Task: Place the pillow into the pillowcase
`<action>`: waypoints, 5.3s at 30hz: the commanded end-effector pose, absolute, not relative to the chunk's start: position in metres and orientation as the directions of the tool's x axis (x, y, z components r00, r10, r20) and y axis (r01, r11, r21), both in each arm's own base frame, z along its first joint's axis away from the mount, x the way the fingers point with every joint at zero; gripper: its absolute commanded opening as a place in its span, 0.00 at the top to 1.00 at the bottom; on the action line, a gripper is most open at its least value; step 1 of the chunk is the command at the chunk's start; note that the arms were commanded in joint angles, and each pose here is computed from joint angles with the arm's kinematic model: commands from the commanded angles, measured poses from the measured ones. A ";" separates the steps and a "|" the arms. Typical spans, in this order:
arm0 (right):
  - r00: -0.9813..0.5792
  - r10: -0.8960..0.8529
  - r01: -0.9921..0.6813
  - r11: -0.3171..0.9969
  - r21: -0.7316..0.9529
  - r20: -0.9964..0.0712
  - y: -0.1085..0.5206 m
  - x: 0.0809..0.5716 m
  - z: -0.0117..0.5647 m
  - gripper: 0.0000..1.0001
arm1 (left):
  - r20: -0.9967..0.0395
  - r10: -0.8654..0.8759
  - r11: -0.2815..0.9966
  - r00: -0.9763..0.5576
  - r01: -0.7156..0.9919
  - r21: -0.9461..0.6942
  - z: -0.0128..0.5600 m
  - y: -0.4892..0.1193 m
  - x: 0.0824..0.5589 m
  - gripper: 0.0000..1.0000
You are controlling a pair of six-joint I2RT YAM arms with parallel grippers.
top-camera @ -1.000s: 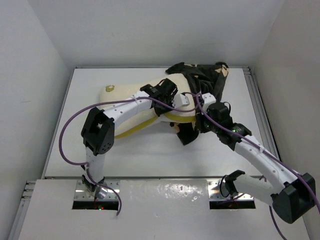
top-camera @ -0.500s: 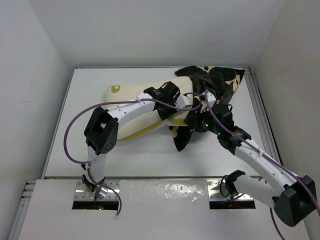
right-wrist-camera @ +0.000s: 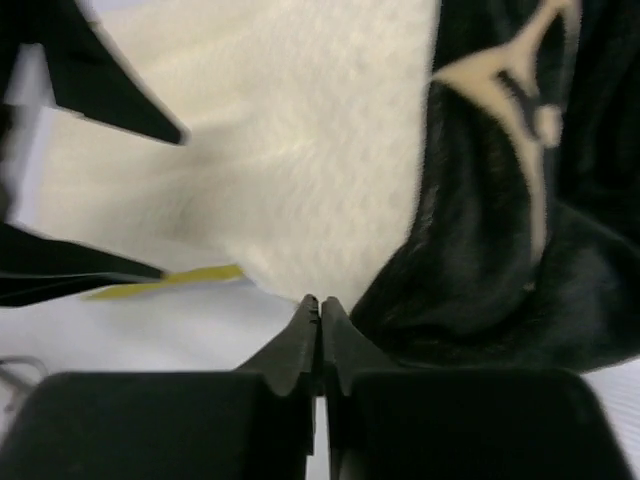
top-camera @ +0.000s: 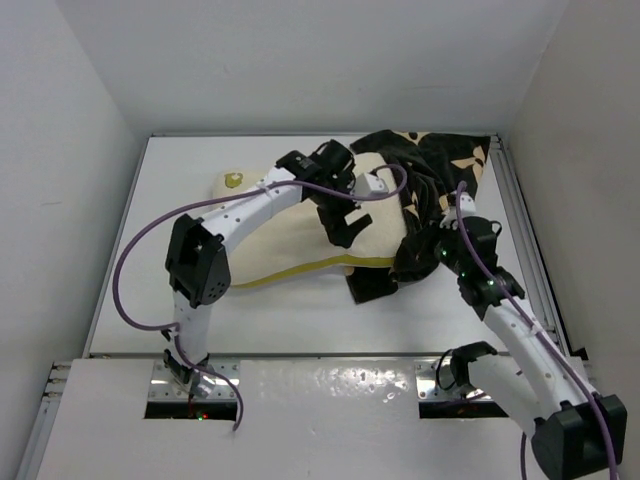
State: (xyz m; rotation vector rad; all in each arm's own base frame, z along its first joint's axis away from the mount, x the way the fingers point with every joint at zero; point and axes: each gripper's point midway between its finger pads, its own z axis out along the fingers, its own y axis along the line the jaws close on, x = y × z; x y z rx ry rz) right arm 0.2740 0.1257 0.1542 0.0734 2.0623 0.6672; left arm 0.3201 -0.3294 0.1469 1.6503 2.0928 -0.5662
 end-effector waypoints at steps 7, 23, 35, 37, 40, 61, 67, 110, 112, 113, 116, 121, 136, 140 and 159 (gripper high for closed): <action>-0.543 0.284 0.029 0.947 0.321 -0.790 0.089 0.389 0.201 0.41 | -0.679 0.664 0.523 -0.313 0.843 0.123 0.235 -0.260 0.412 1.00; -0.695 0.226 0.111 0.972 0.209 -0.682 0.130 0.561 0.103 0.36 | -0.492 0.456 0.890 -0.742 0.388 0.240 0.093 -0.034 0.499 0.00; -0.575 0.111 -0.050 0.984 0.170 -0.811 0.195 0.585 0.134 1.00 | -0.347 0.701 0.588 -0.622 0.781 -0.211 0.025 -0.130 0.384 0.56; -0.546 0.140 -0.076 0.974 0.215 -0.826 0.211 0.594 0.149 1.00 | -0.374 0.801 0.405 -0.467 0.883 -0.236 0.036 -0.166 0.356 0.68; -0.521 0.220 -0.133 0.934 0.333 -0.824 0.247 0.603 0.168 1.00 | -0.352 0.878 0.219 -0.325 0.925 -0.309 0.045 -0.195 0.304 0.71; -0.441 0.273 0.005 0.953 0.301 -0.855 0.167 0.489 0.255 0.01 | -0.630 0.776 -0.069 -0.034 0.988 -0.138 0.218 -0.293 0.250 0.00; -0.424 0.357 0.135 0.934 0.331 -0.832 0.123 0.441 0.270 0.64 | -0.719 0.694 0.199 -0.023 0.967 0.161 0.242 -0.323 0.343 0.00; -0.450 0.748 0.376 0.654 0.657 -0.488 0.034 0.334 0.058 0.69 | -0.814 0.502 0.285 0.292 0.833 0.475 0.142 -0.496 0.496 1.00; -0.431 0.739 0.376 0.669 0.641 -0.518 0.027 0.344 0.069 0.92 | -0.779 0.552 0.218 0.296 0.851 0.478 0.140 -0.481 0.484 1.00; -0.438 0.722 0.401 0.690 0.603 -0.536 0.020 0.345 0.066 0.98 | -0.769 0.562 0.209 0.304 0.848 0.488 0.156 -0.471 0.480 1.00; -0.428 0.698 0.419 0.716 0.558 -0.575 0.006 0.359 0.079 1.00 | -0.721 0.640 0.171 0.266 0.865 0.471 0.164 -0.437 0.469 1.00; -0.363 0.713 0.416 0.700 0.580 -0.600 -0.010 0.388 0.116 1.00 | -0.584 0.792 0.104 0.180 0.902 0.419 0.156 -0.366 0.441 1.00; -0.601 0.585 0.225 0.778 0.586 -0.545 0.093 0.362 0.095 1.00 | -0.379 0.925 0.014 0.010 0.998 0.060 0.130 -0.292 0.281 0.99; -0.670 0.478 0.139 0.832 0.537 -0.568 0.111 0.350 0.093 0.89 | -0.472 0.878 0.170 -0.082 0.974 0.148 0.173 -0.307 0.313 0.58; -0.727 0.405 0.089 0.856 0.510 -0.554 0.122 0.329 0.082 0.52 | -0.771 0.612 0.545 -0.173 0.799 0.253 0.181 -0.373 0.466 0.40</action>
